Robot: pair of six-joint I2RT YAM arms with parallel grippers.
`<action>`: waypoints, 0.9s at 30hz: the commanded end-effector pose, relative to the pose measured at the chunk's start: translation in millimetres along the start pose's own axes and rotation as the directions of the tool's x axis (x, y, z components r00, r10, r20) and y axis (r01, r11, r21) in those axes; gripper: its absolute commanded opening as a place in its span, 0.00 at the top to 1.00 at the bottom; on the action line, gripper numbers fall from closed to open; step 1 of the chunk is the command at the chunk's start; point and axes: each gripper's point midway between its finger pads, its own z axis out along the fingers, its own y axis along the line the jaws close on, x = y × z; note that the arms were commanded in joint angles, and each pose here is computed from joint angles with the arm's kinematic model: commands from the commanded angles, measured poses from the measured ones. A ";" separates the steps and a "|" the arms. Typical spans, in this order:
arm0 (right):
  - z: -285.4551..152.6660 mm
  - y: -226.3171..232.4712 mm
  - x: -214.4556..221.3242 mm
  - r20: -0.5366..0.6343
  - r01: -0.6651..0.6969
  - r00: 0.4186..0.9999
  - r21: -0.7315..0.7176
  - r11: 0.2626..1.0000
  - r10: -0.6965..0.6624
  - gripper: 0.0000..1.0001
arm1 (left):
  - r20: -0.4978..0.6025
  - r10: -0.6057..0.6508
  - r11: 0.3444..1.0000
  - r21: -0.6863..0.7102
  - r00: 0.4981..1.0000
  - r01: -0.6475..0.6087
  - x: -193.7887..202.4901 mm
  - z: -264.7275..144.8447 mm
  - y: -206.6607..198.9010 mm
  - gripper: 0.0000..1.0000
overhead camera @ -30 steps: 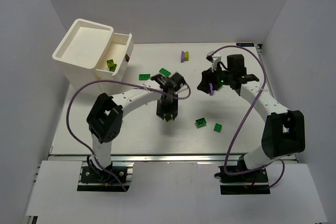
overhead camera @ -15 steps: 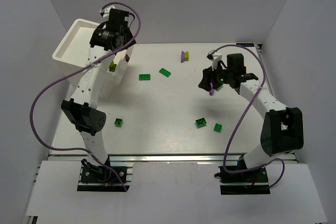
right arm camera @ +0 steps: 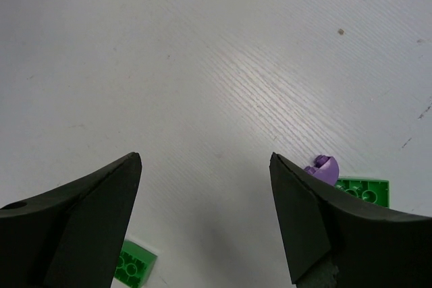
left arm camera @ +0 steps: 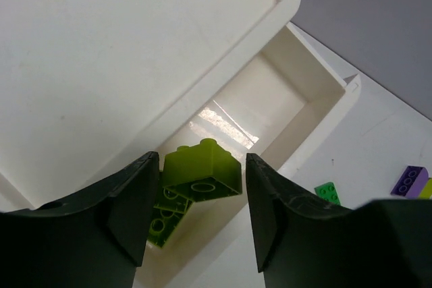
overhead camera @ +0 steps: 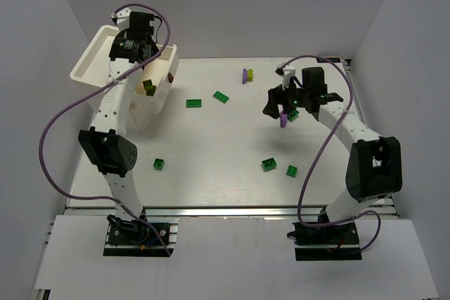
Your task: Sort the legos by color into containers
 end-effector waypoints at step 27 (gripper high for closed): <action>127.6 -107.8 -132.7 0.307 -0.365 0.906 0.220 0.905 0.291 0.11 | -0.020 0.057 0.595 0.804 0.998 -0.018 18.9 -113.9 -104.5 0.36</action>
